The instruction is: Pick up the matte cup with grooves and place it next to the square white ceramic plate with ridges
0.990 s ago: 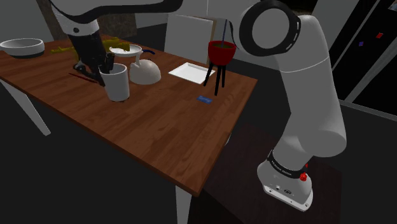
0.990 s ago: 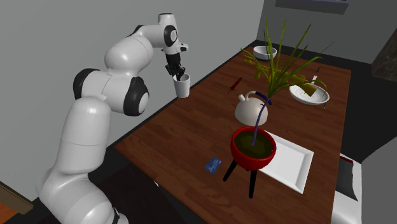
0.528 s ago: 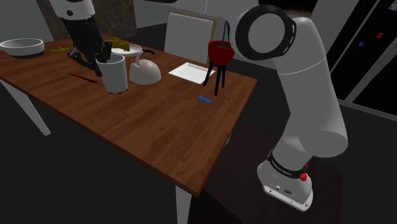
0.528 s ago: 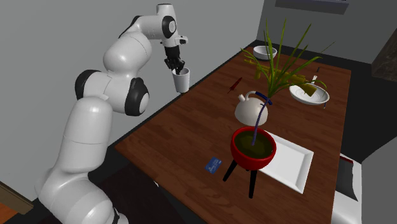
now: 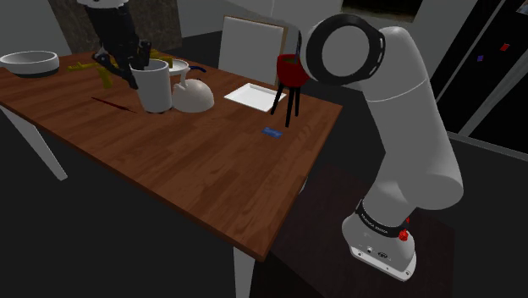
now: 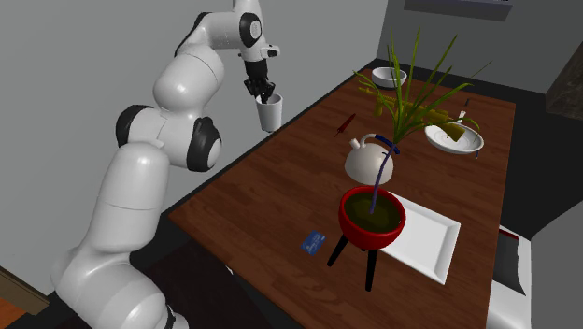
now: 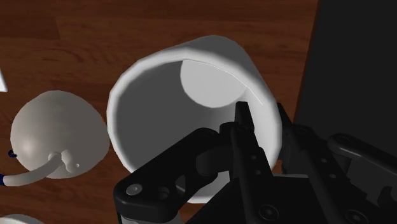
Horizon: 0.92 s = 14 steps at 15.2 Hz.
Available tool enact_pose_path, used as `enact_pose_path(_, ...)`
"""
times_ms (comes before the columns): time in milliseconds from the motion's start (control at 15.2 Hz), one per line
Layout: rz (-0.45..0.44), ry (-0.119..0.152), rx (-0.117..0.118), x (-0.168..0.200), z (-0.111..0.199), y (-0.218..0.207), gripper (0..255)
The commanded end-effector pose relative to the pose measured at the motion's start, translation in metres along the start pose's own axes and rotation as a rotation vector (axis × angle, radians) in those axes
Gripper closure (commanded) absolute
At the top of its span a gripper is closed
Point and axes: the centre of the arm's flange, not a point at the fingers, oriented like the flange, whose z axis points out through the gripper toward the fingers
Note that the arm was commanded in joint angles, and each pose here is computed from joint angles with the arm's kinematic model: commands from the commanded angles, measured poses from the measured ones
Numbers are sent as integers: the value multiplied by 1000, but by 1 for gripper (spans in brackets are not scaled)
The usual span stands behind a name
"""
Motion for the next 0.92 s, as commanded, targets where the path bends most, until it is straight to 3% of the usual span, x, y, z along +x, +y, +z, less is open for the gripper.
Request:
enact_pose_path(0,0,1,0,2,6,21,255)
enact_pose_path(858,0,1,0,20,65,181,255)
